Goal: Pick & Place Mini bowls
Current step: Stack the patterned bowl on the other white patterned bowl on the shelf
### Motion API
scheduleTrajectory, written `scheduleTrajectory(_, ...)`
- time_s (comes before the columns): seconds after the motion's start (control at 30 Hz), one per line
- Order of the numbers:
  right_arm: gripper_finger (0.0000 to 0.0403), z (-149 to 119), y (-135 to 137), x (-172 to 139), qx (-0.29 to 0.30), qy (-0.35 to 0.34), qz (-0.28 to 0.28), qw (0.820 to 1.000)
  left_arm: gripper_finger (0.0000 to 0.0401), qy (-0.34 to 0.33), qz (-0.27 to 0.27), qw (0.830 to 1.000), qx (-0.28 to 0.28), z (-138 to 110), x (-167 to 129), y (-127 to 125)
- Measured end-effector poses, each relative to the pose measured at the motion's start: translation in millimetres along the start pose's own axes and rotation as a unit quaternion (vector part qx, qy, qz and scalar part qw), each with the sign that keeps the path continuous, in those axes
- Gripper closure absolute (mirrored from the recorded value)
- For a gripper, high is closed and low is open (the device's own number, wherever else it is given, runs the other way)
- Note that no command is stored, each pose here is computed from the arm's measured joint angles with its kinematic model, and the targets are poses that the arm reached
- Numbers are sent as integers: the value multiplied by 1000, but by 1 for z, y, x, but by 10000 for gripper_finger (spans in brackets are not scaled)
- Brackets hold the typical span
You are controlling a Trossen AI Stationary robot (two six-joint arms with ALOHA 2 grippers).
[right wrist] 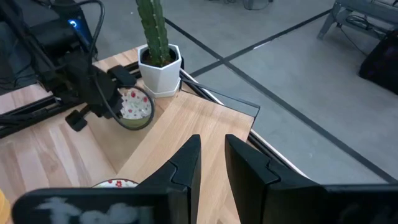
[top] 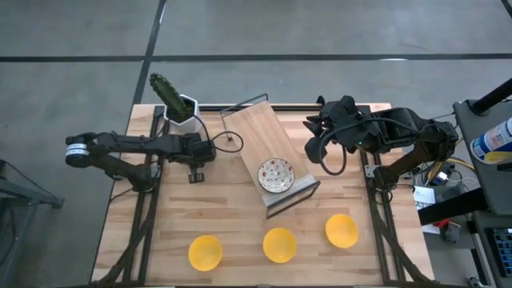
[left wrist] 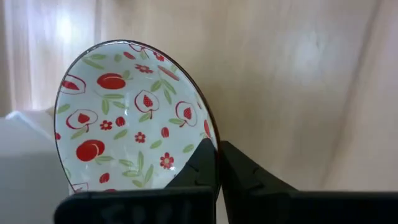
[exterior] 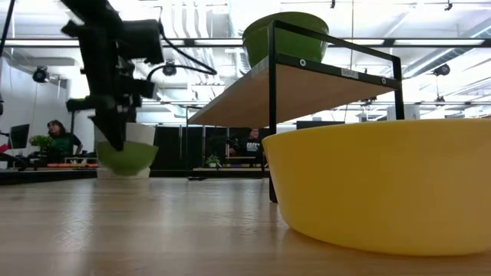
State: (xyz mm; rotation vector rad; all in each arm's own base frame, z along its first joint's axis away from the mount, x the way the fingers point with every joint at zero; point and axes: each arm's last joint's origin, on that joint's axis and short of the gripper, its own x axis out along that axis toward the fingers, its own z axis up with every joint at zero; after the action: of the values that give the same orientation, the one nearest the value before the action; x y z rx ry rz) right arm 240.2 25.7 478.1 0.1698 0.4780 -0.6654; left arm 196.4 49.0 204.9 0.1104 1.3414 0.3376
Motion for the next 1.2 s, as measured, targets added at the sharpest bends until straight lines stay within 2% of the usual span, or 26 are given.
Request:
scheduleTrajectory(0.2, 335, 0, -2, -2, -23, -1, 1, 1000, 399, -3, -42, 999, -29, 8, -35, 6)
scheduleTrajectory(0.6, 335, 0, -14, -14, -23, -3, 1, 1000, 400, -136, -56, 989, -21, 28, -130, 13)
scheduleTrajectory(0.93, 335, 3, -35, -35, 12, -22, 11, 1000, 401, -236, -72, 969, 7, 72, -190, 5)
scheduleTrajectory(1.2, 335, 3, -50, -50, 58, -35, 19, 998, 401, -257, -53, 965, 29, 116, -204, -7)
